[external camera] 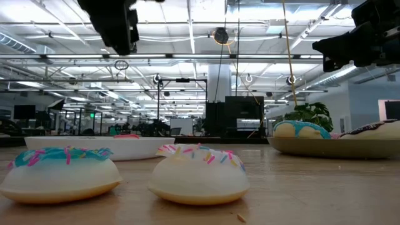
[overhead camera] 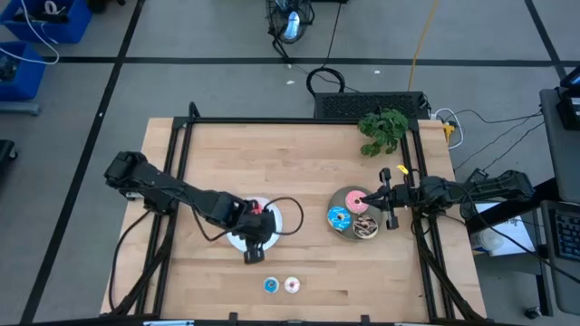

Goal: Pick & Place donuts
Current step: Put the small blue donut on the white plate

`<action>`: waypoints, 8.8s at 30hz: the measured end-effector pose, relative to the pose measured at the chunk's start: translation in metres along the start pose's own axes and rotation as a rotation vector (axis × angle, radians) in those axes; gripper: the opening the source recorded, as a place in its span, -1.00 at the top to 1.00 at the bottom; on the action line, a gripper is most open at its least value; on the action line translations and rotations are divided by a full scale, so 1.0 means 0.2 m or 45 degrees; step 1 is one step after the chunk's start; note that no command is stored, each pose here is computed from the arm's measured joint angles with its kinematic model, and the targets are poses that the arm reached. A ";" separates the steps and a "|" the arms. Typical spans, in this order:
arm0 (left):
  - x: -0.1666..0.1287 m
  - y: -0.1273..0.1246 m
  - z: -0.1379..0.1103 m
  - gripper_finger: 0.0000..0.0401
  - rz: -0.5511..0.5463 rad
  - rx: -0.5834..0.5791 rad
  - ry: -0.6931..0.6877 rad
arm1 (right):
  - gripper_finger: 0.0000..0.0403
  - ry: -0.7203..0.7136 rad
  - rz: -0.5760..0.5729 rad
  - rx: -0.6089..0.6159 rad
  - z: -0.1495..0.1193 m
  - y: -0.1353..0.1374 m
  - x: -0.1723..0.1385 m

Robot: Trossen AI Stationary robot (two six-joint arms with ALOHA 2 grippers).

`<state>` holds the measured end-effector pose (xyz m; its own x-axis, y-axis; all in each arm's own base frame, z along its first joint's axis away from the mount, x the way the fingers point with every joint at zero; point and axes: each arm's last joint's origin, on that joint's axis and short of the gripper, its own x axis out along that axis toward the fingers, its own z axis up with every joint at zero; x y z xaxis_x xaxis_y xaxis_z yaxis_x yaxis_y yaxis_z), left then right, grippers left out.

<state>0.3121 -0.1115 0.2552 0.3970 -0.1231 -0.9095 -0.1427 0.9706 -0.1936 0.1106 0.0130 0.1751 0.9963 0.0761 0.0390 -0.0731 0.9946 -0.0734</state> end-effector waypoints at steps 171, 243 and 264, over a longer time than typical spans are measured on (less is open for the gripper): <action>0.67 -0.56 -0.09 -0.68 -0.038 0.587 0.213 | 1.00 0.008 0.000 0.004 0.00 0.00 0.01; -0.45 -0.17 0.26 -0.02 0.397 0.398 0.108 | 1.00 0.008 0.006 0.005 0.00 0.00 0.01; 0.25 0.27 0.06 -0.02 0.148 0.199 0.191 | 1.00 0.008 0.003 -0.012 0.00 0.00 0.01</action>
<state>0.3346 -0.0628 0.2033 0.2454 -0.0270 -0.9690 -0.0325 0.9988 -0.0361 0.1121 0.0133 0.1746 0.9965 0.0777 0.0323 -0.0748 0.9938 -0.0828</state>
